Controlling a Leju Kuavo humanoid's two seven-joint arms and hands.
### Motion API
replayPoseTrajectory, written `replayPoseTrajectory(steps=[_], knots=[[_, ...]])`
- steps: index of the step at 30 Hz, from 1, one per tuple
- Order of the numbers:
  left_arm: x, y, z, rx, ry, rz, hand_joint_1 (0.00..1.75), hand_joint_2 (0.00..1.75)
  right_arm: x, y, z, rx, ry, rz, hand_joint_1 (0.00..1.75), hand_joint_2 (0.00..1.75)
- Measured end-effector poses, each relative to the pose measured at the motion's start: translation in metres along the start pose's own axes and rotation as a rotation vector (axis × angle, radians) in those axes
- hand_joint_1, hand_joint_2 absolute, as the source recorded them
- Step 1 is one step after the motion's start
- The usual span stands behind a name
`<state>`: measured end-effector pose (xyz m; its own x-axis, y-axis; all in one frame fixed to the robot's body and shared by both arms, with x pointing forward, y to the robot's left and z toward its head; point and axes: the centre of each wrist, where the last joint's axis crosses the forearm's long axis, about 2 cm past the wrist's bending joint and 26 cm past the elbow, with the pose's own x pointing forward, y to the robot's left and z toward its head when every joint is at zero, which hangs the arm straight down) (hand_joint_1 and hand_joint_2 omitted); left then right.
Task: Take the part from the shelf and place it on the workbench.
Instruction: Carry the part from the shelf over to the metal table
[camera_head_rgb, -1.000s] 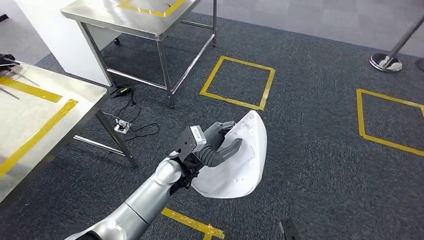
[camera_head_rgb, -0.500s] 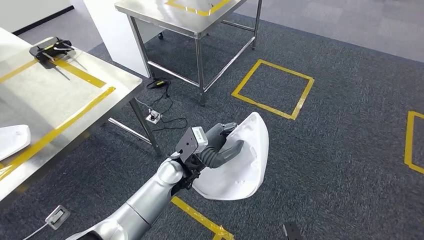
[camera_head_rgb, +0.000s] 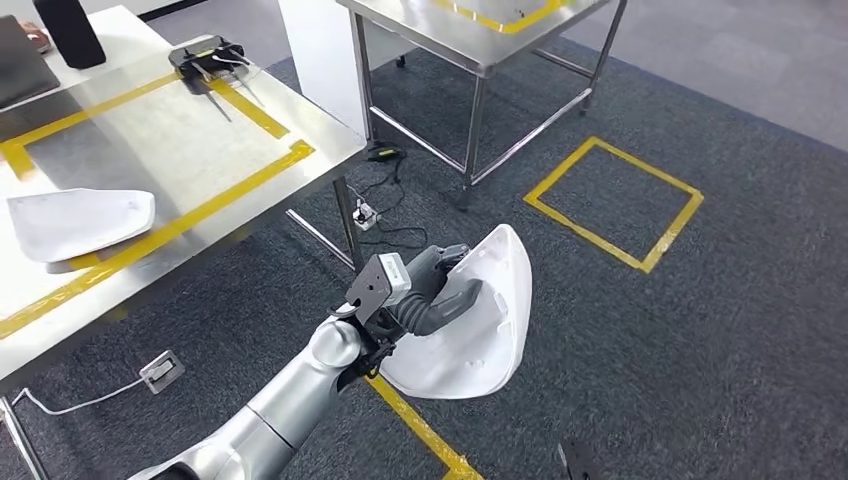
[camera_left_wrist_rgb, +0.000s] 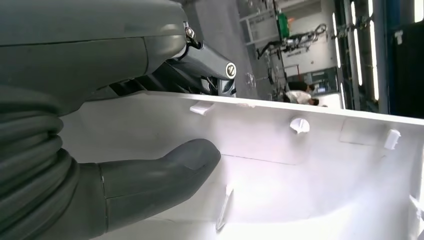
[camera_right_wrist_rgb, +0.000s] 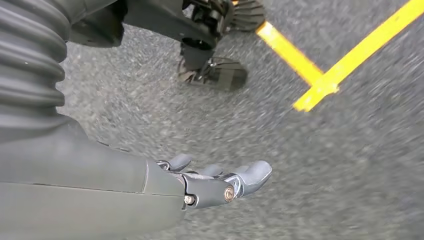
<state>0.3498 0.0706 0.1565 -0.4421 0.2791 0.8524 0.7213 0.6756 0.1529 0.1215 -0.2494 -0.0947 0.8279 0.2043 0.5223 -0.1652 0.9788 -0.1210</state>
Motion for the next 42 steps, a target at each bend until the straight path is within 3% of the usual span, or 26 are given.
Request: replayPoseTrajectory(steps=[22,42], knots=[[-0.005,0.006,0.014,0.023,0.005,-0.012,1.75,1.75,0.004,-0.001,-0.001,0.013,0.006,0.021,0.0,1.75],[-0.002,0.002,0.005,0.023,-0.012,-0.007,1.75,1.75,0.005,-0.004,-0.002,0.006,0.002,0.026,0.0,1.75]])
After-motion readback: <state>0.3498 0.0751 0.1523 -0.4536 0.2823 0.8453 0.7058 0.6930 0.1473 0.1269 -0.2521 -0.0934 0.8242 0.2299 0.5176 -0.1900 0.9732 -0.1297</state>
